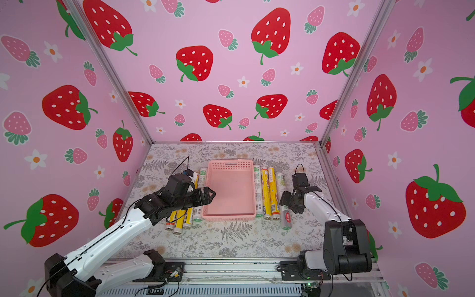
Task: Put the plastic wrap into the basket
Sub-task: Pick up the plastic wrap from the center of the board.
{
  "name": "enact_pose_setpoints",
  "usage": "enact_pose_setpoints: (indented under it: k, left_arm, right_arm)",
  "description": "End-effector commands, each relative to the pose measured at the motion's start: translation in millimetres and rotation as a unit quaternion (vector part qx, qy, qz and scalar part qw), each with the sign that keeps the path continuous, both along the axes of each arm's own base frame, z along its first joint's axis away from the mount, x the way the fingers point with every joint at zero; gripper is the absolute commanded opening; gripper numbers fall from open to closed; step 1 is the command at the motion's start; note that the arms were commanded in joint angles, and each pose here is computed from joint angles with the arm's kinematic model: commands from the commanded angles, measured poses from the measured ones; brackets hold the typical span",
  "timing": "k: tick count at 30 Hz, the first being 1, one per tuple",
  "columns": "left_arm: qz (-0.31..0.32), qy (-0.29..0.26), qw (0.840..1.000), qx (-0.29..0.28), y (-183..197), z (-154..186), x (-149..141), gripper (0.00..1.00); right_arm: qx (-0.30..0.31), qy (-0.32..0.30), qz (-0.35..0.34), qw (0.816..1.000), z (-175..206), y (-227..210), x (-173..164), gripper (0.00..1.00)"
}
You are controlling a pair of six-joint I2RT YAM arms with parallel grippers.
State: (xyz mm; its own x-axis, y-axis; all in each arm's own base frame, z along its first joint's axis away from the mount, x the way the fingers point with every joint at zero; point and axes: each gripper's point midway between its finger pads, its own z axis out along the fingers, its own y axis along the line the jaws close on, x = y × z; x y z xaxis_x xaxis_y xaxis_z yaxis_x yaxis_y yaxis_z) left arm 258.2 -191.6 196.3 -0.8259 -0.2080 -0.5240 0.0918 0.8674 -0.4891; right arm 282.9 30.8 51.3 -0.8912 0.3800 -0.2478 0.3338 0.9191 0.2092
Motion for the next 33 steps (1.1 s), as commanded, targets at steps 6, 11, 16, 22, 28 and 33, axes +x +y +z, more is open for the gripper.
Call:
enact_pose_setpoints:
  k: [6, 11, 16, 22, 28, 33]
  left_arm:
    - [-0.004, -0.014, 1.000, 0.010, -5.5, 2.7, 1.9, 0.98]
    - [-0.006, -0.009, 1.000, 0.020, -7.5, -3.6, 2.1, 0.98]
    - [-0.010, -0.010, 1.000, 0.025, -12.0, -3.5, 4.9, 0.98]
    - [-0.014, -0.023, 1.000, 0.013, -19.3, 2.8, 6.9, 0.98]
    - [-0.017, -0.034, 0.999, 0.000, -25.2, 14.0, 8.1, 0.97]
    - [-0.022, -0.038, 0.999, -0.002, -27.8, 17.9, 5.7, 0.97]
  right_arm:
    - [-0.010, 0.003, -0.001, 1.000, -7.5, -1.5, 16.8, 0.72]
    - [-0.028, 0.018, -0.017, 0.999, -14.8, -8.4, 19.8, 0.65]
    - [-0.048, 0.027, -0.028, 0.998, -21.1, -15.8, 17.7, 0.63]
    - [-0.064, 0.041, -0.031, 0.997, -26.9, -21.0, 18.9, 0.54]
    - [-0.079, 0.055, -0.030, 0.995, -31.1, -25.7, 18.9, 0.42]
    - [-0.106, 0.067, -0.032, 0.992, -28.6, -33.8, 17.2, 0.46]
